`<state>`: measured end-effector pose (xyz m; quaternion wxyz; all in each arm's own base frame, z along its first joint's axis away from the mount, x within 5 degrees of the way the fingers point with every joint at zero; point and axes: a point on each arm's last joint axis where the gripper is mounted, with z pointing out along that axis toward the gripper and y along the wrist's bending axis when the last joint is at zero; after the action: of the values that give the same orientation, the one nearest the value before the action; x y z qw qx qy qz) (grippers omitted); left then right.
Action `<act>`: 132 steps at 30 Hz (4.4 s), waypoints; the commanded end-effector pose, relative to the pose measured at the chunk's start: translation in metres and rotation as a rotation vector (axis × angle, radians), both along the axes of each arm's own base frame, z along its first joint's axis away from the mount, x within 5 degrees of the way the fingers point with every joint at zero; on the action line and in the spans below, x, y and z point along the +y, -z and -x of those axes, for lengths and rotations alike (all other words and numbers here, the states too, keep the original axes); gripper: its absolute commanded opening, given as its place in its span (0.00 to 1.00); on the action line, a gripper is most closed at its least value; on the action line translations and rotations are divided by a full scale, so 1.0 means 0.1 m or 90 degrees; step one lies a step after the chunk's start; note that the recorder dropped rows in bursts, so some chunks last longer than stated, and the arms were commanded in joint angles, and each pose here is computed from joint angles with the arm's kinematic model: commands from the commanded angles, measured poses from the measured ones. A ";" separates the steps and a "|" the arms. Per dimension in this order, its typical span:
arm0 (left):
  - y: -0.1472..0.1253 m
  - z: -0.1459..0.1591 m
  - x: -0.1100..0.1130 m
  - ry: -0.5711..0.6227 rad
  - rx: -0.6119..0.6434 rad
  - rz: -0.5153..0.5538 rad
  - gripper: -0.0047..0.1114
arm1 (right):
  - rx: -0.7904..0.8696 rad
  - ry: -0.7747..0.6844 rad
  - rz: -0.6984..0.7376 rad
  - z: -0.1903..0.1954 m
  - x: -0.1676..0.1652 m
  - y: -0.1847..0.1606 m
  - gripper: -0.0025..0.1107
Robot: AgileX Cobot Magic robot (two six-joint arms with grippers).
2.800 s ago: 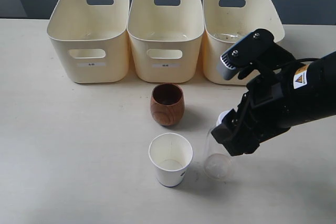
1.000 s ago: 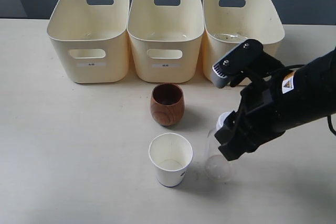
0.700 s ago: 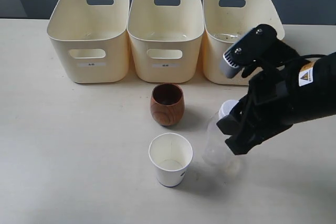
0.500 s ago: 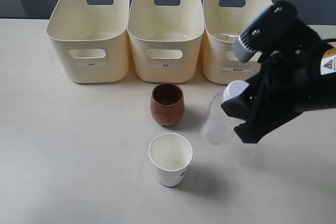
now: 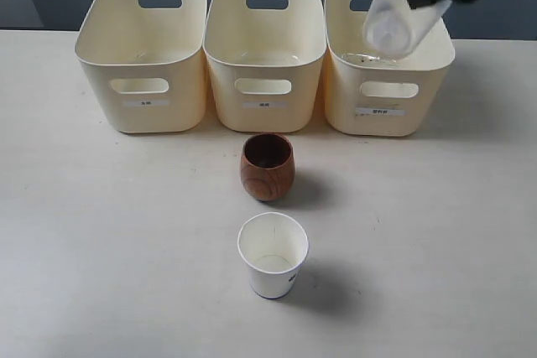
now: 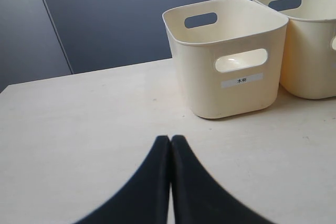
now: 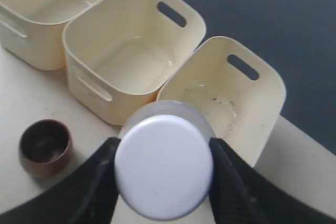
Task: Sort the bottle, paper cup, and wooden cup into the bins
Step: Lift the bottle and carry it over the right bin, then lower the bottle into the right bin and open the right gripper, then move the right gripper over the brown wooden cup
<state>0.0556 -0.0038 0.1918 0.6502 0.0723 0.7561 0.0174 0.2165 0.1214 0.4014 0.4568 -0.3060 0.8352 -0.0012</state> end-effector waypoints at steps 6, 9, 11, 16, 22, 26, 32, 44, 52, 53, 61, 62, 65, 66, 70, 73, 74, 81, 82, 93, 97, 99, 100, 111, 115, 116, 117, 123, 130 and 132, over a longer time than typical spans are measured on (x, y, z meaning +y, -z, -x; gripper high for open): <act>0.00 0.00 0.00 0.002 -0.001 0.001 0.04 | 0.042 0.122 0.052 -1.03 0.06 -0.04 0.01; 0.00 0.00 0.00 0.002 -0.001 0.001 0.04 | 0.068 0.157 0.029 -1.45 -0.11 0.29 0.01; 0.00 0.00 0.00 0.002 -0.001 0.001 0.04 | 0.071 0.140 -0.008 -1.63 -0.19 0.42 0.01; 0.00 0.00 0.00 0.002 -0.001 0.001 0.04 | 0.084 0.130 -0.030 -1.97 -0.26 0.82 0.01; 0.00 0.00 0.00 0.002 -0.001 0.001 0.04 | 0.083 0.116 -0.013 -2.21 -0.20 1.21 0.01; 0.00 0.00 0.00 0.002 -0.001 0.001 0.04 | 0.102 0.114 -0.008 -2.33 -0.22 1.42 0.01; 0.00 0.00 0.00 0.002 -0.001 0.001 0.04 | 0.134 0.114 -0.001 -2.44 -0.28 1.61 0.01; 0.00 0.00 0.00 0.002 -0.001 0.001 0.04 | 0.168 0.120 -0.018 -2.51 -0.24 1.80 0.01; 0.00 0.00 0.00 0.002 -0.001 0.001 0.04 | 0.196 0.123 -0.028 -2.50 -0.23 1.88 0.05; 0.00 0.00 0.00 0.002 -0.001 0.001 0.04 | 0.197 0.123 -0.028 -2.50 -0.23 1.89 0.08; 0.00 0.00 0.00 0.002 -0.001 0.001 0.04 | 0.202 0.125 -0.028 -2.50 -0.23 1.89 0.38; 0.00 0.00 0.00 0.002 -0.001 0.001 0.04 | 0.202 0.125 -0.028 -2.50 -0.23 1.89 0.40; 0.00 0.00 0.00 0.002 -0.001 0.001 0.04 | 0.200 0.125 -0.029 -2.50 -0.23 1.89 0.44; 0.00 0.00 0.00 0.002 -0.001 0.001 0.04 | 0.200 0.125 -0.029 -2.50 -0.23 1.89 0.46; 0.00 0.00 0.00 0.002 -0.001 0.001 0.04 | 0.197 0.125 -0.029 -2.50 -0.23 1.89 0.54; 0.00 0.00 0.00 0.002 -0.001 0.001 0.04 | 0.197 0.125 -0.029 -2.50 -0.23 1.89 0.60; 0.00 0.00 0.00 0.002 -0.001 0.001 0.04 | 0.196 0.125 -0.030 -2.50 -0.23 1.88 0.61; 0.00 0.00 0.00 0.002 -0.001 0.001 0.04 | 0.189 0.126 -0.033 -2.50 -0.23 1.85 0.61; 0.00 0.00 0.00 0.002 -0.001 0.001 0.04 | 0.189 0.126 -0.033 -2.50 -0.23 1.85 0.61; 0.00 0.00 0.00 0.002 -0.001 0.001 0.04 | 0.186 0.128 -0.042 -2.40 -0.25 1.59 0.61; 0.00 0.00 0.00 0.002 -0.001 0.001 0.04 | 0.184 0.126 -0.044 -2.29 -0.26 1.36 0.61; 0.00 0.00 0.00 0.002 -0.001 0.001 0.04 | 0.193 0.124 -0.040 -2.22 -0.28 1.25 0.61; 0.00 0.00 0.00 0.002 -0.001 0.001 0.04 | 0.199 0.123 -0.038 -2.16 -0.29 1.18 0.61; 0.00 0.00 0.00 0.002 -0.001 0.001 0.04 | 0.226 0.059 -0.031 -1.48 -0.22 0.38 0.60; 0.00 0.00 0.00 0.002 -0.001 0.001 0.04 | 0.236 -0.017 -0.033 -1.15 -0.01 0.15 0.60; 0.00 0.00 0.00 0.002 -0.001 0.001 0.04 | 0.240 -0.030 -0.034 -1.09 0.04 0.12 0.60; 0.00 0.00 0.00 0.002 -0.001 0.001 0.04 | 0.254 -0.060 -0.026 -0.97 0.16 0.09 0.60; 0.00 0.00 0.00 0.002 -0.001 0.001 0.04 | 0.271 -0.175 0.002 -0.67 0.70 0.11 0.60; 0.00 0.00 0.00 0.002 -0.001 0.001 0.04 | 0.365 -0.242 0.073 -0.77 1.24 0.73 0.60; 0.00 0.00 0.00 0.002 -0.001 0.001 0.04 | 0.382 -0.256 0.091 -0.83 1.37 0.95 0.60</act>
<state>0.0556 -0.0038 0.1918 0.6502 0.0723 0.7561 0.0174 0.2939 0.2471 0.3212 0.1659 -0.4681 0.8593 0.1227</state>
